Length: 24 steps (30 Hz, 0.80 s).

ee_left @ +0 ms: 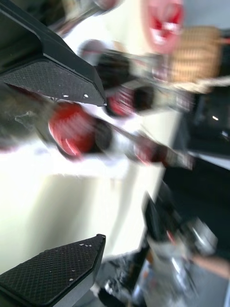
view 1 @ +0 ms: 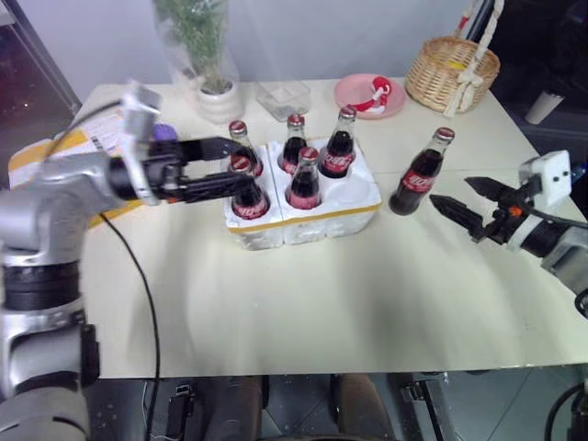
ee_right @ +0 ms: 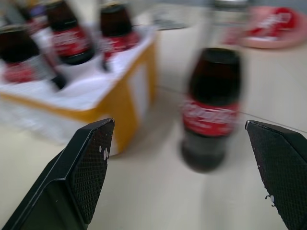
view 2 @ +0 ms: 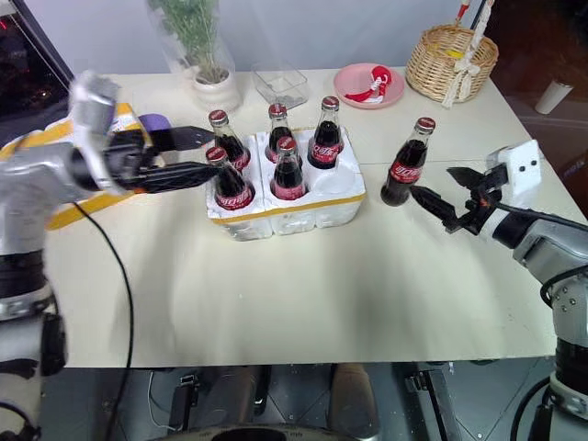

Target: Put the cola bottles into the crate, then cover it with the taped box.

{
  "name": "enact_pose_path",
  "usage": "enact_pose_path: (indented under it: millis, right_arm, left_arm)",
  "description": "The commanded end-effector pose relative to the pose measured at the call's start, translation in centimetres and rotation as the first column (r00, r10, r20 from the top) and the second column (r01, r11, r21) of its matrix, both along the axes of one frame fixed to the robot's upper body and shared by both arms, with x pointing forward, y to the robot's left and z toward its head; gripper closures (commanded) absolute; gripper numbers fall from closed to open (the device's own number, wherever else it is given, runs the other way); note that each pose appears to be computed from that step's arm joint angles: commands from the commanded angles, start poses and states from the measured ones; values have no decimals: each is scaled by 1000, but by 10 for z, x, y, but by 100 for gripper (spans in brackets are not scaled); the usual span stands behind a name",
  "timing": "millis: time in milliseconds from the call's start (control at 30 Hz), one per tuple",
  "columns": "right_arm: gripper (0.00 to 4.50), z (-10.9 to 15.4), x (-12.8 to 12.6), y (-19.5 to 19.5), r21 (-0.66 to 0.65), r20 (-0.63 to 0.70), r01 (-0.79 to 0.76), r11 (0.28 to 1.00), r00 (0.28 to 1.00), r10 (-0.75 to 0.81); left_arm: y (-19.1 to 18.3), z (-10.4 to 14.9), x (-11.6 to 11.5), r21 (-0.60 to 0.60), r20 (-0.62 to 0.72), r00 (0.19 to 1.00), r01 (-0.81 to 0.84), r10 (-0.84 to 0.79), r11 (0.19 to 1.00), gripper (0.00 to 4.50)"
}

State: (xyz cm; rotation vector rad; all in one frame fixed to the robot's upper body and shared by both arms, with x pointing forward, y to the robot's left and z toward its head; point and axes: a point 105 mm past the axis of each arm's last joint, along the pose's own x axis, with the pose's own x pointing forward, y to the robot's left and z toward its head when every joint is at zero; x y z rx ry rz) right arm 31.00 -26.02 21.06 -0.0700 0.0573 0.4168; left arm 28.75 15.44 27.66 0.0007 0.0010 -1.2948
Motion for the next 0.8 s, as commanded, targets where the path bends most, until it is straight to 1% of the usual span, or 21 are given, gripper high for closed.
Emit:
enact_pose_path:
  millis: [33, 100, 167, 267, 533, 667, 800]
  right_arm:
    - [0, 10, 10, -6, 4, 64, 69, 998, 996, -69]
    - [0, 10, 15, -7, 13, 65, 80, 997, 995, -81]
    - [0, 3, 25, -3, 27, 45, 79, 996, 996, -80]
    - [0, -5, 38, 0, 29, 24, 77, 997, 997, -78]
    - [0, -16, 63, 3, 39, -7, 77, 996, 997, -77]
    - [0, -22, 73, 10, 50, -14, 57, 997, 998, -56]
    - [0, -27, 85, 18, 74, -22, 33, 997, 999, -32]
  left_arm:
    - [13, 4, -25, 62, 10, 1000, 0, -1, 998, 2]
    - [16, -1, -30, 99, 10, 1000, -11, 10, 995, 2]
    - [19, -11, -29, 142, 15, 999, -52, 50, 989, 2]
    - [19, -21, -26, 156, 24, 996, -88, 86, 984, 2]
    - [7, -21, -26, 132, 63, 995, -89, 81, 987, 2]
    - [-2, -17, -31, 120, 63, 998, -40, 32, 992, 2]
    - [-11, -19, -31, 131, 68, 998, -7, -2, 991, 2]
